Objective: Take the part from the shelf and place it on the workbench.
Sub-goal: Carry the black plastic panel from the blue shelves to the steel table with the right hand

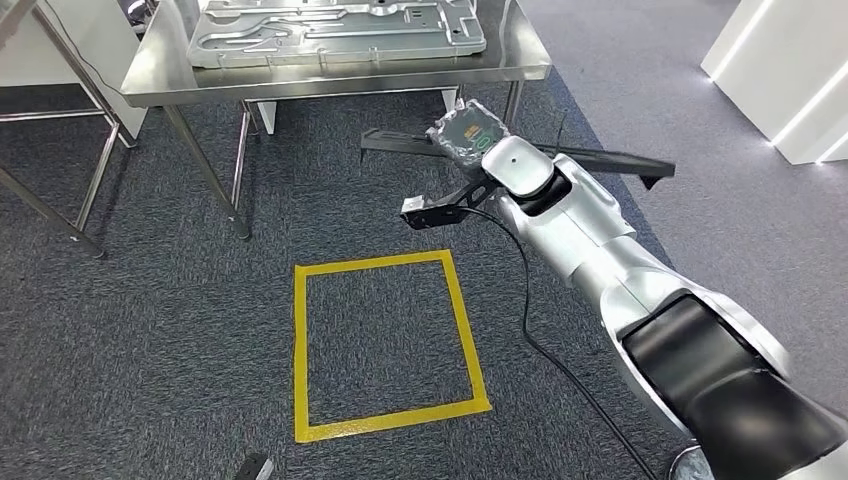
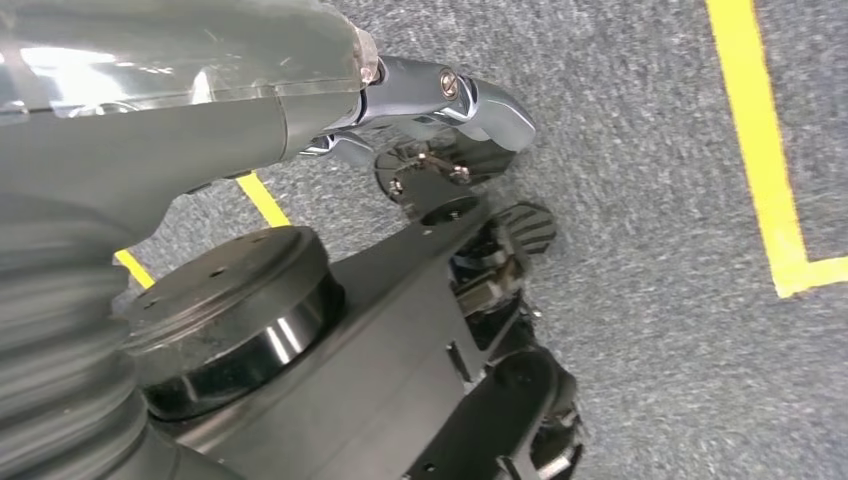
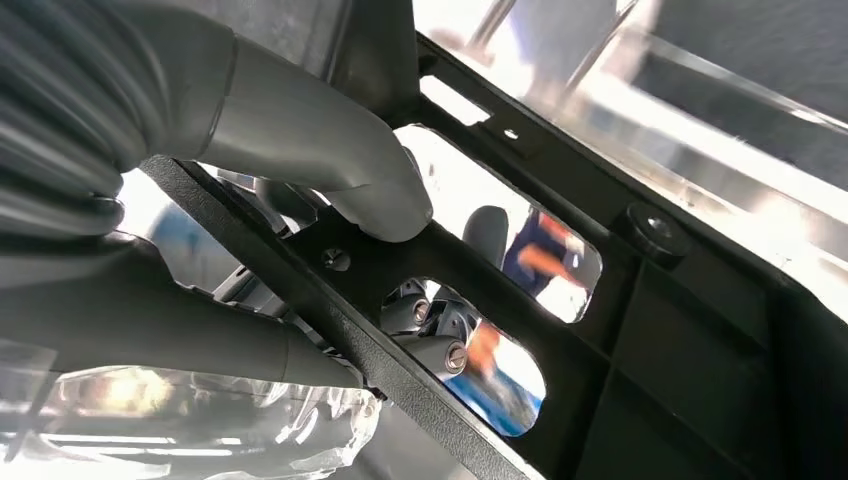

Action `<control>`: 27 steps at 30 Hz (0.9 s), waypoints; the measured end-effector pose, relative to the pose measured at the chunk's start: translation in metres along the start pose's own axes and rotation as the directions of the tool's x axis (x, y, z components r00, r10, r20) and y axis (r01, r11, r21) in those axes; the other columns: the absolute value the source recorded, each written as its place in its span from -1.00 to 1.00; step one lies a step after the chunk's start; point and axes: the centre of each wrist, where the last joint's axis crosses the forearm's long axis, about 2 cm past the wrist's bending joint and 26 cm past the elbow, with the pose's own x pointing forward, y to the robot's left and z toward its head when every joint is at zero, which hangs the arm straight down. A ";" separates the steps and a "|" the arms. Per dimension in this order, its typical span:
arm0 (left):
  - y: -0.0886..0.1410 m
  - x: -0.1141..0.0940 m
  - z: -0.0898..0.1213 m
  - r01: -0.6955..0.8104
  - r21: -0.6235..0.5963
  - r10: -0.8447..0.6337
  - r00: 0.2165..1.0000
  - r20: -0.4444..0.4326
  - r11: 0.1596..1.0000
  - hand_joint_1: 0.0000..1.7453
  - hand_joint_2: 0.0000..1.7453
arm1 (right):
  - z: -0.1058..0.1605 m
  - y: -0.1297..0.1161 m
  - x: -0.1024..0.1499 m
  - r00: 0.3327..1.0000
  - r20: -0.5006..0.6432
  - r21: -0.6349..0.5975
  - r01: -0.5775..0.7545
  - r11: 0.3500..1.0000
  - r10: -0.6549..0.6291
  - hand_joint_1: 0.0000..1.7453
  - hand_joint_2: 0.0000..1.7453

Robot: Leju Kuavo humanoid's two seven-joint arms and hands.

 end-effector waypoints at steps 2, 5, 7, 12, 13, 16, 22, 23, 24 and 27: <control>0.001 0.002 0.000 0.002 -0.001 -0.002 1.000 0.006 1.000 -1.00 1.00 | -0.003 -0.002 0.007 0.996 0.036 0.013 -0.082 0.997 0.081 1.00 1.00; 0.001 0.003 0.000 0.003 -0.001 -0.003 1.000 0.010 1.000 -1.00 1.00 | -0.006 -0.002 0.017 0.982 0.081 0.017 -0.174 0.985 0.172 1.00 1.00; 0.001 0.003 0.000 0.003 -0.001 -0.003 1.000 0.010 1.000 -1.00 1.00 | -0.007 -0.001 0.023 0.968 0.108 0.008 -0.230 0.973 0.227 1.00 1.00; 0.001 0.000 0.000 0.001 -0.002 -0.001 1.000 0.006 1.000 -1.00 1.00 | -0.008 0.005 0.036 0.928 0.160 -0.005 -0.341 0.940 0.337 1.00 1.00; 0.002 0.000 0.000 0.001 -0.002 -0.001 1.000 0.007 1.000 -1.00 1.00 | -0.008 0.005 0.037 0.920 0.167 -0.008 -0.358 0.934 0.354 1.00 1.00; 0.002 0.001 0.000 0.001 -0.004 -0.001 1.000 0.010 1.000 -1.00 1.00 | -0.009 0.005 0.040 0.902 0.183 -0.016 -0.395 0.919 0.391 1.00 1.00; 0.001 -0.001 0.001 0.000 -0.008 0.000 1.000 0.005 1.000 -1.00 1.00 | -0.008 0.010 0.046 0.881 0.203 -0.019 -0.433 0.901 0.428 1.00 1.00; 0.000 -0.003 0.001 -0.001 -0.008 0.001 1.000 0.001 1.000 -1.00 1.00 | -0.007 0.011 0.048 0.878 0.209 -0.018 -0.437 0.899 0.431 1.00 1.00; 0.000 -0.005 0.001 -0.001 -0.008 0.001 1.000 -0.003 1.000 -1.00 1.00 | -0.007 0.012 0.049 0.875 0.214 -0.018 -0.440 0.898 0.433 1.00 1.00; 0.000 -0.008 0.002 -0.003 -0.008 0.003 1.000 -0.012 1.000 -1.00 1.00 | -0.007 0.014 0.051 0.870 0.221 -0.017 -0.448 0.894 0.440 1.00 1.00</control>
